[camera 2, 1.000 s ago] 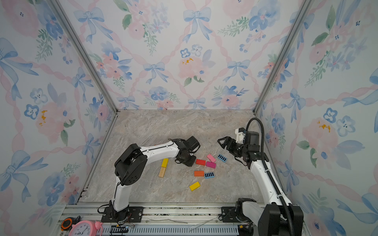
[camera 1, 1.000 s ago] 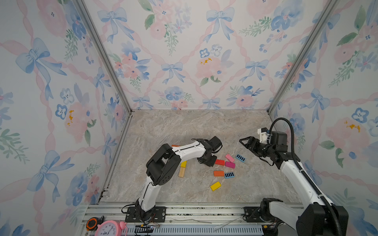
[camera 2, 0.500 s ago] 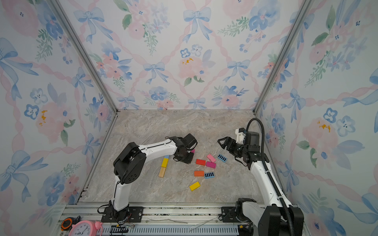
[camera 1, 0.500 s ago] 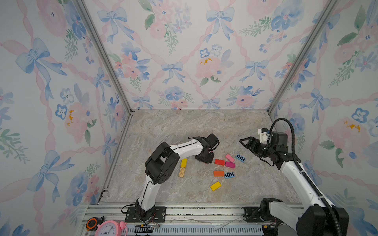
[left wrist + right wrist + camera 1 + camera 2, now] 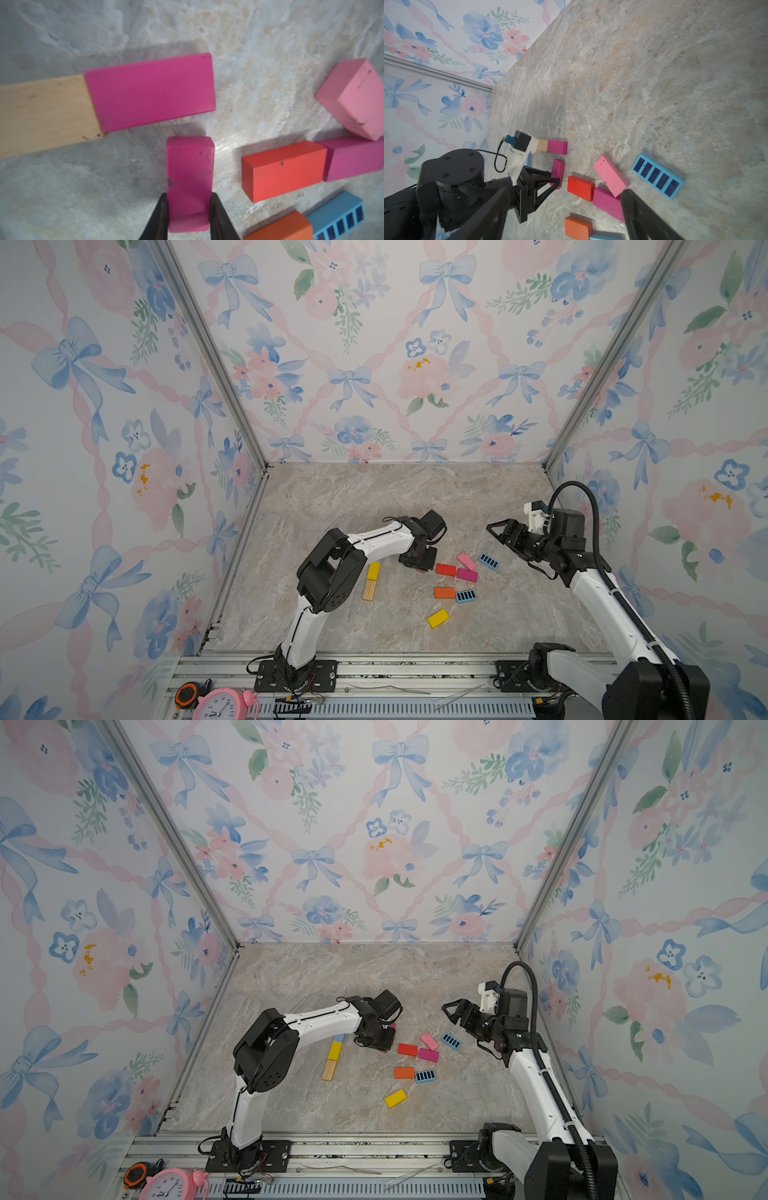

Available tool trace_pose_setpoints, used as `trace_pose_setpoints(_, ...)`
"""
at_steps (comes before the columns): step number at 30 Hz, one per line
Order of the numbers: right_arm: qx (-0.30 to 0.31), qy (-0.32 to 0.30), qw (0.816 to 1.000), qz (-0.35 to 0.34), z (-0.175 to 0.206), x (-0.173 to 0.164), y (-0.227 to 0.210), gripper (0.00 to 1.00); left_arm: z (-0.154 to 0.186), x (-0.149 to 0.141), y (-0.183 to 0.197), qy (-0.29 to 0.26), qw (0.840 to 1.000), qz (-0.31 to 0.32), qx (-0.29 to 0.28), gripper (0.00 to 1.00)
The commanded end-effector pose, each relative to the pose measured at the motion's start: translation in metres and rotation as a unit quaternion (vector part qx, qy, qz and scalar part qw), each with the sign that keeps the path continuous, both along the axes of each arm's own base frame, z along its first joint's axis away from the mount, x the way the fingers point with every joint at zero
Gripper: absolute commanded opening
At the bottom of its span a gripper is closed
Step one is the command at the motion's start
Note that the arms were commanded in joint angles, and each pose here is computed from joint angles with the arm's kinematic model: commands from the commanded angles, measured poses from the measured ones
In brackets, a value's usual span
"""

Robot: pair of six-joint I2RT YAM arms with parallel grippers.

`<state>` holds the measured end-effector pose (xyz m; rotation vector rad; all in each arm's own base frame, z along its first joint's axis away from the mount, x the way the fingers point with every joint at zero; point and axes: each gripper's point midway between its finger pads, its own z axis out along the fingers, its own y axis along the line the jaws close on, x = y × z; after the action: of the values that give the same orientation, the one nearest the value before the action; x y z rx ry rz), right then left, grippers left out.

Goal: Assemble the number 7 with building blocks
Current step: Assemble the building block at the center of the board.

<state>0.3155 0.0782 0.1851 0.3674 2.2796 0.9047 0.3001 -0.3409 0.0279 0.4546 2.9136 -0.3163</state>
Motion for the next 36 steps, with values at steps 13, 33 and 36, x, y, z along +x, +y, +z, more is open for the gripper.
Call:
trace_pose_setpoints(13, 0.000, -0.012, 1.000, -0.001, 0.003, -0.003, 0.000, 0.86, -0.022, -0.010, 0.002, 0.052, 0.998, 0.030, 0.006, 0.14)
trace_pose_setpoints(33, -0.001, -0.014, 1.000, 0.003, 0.003, -0.003, 0.001, 0.86, -0.021, -0.001, 0.006, 0.047, 0.998, 0.043, 0.009, 0.14)
trace_pose_setpoints(36, -0.002, -0.014, 1.000, 0.004, 0.003, -0.004, 0.002, 0.86, -0.021, 0.000, 0.005, 0.046, 0.998, 0.044, 0.008, 0.14)
